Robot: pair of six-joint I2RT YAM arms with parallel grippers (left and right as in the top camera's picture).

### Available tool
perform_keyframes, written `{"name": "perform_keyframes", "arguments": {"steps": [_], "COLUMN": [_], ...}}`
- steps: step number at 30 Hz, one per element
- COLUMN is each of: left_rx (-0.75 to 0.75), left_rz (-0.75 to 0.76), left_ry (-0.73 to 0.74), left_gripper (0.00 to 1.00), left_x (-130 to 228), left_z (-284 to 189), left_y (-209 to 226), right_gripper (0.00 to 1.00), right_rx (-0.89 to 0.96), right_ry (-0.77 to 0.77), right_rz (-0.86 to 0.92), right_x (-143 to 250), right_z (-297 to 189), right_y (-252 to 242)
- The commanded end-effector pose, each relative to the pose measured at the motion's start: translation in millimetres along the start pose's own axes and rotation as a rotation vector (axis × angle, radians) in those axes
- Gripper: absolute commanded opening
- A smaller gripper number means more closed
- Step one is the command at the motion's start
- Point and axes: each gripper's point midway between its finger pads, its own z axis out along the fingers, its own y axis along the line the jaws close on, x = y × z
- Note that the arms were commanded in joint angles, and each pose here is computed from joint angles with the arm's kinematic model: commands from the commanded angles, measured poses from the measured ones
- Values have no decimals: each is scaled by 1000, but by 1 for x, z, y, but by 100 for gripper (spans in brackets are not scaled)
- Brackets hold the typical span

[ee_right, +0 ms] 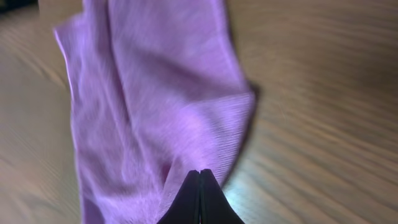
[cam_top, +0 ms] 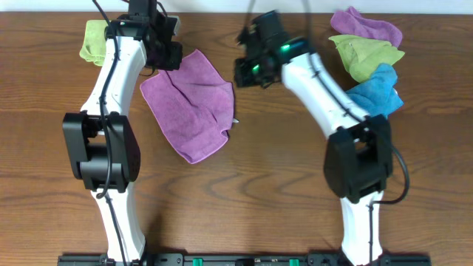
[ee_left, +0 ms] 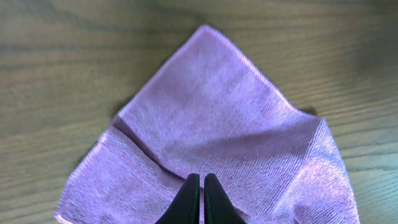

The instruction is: Fold the cloth

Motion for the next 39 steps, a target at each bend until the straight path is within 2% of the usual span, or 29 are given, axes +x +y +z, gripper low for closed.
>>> {"name": "perform_keyframes", "arguments": {"steps": [1, 3, 9, 17, 22, 29, 39], "left_rx": [-8, -10, 7, 125, 151, 161, 172], "left_rz": [32, 42, 22, -28, -30, -29, -52], "left_ry": [-25, -61, -137, -99, -70, -66, -96], "left_gripper": [6, 6, 6, 6, 5, 6, 5], "left_x": [-4, -11, -26, -13, -5, -2, -5], "left_z": [-3, 4, 30, 79, 94, 109, 130], "left_y": [3, 5, 4, -6, -11, -14, -11], "right_gripper": [1, 1, 1, 1, 2, 1, 1], "right_rx": [151, 215, 223, 114, 121, 141, 175], "right_ry": [-5, 6, 86, 138, 203, 187, 151], "right_rz": [-178, -201, -210, -199, -192, -255, -293], "right_x": [6, 13, 37, 51, 69, 71, 66], "right_z": [2, 10, 36, 42, 37, 37, 40], "right_y": [5, -1, -13, 4, 10, 32, 38]}}
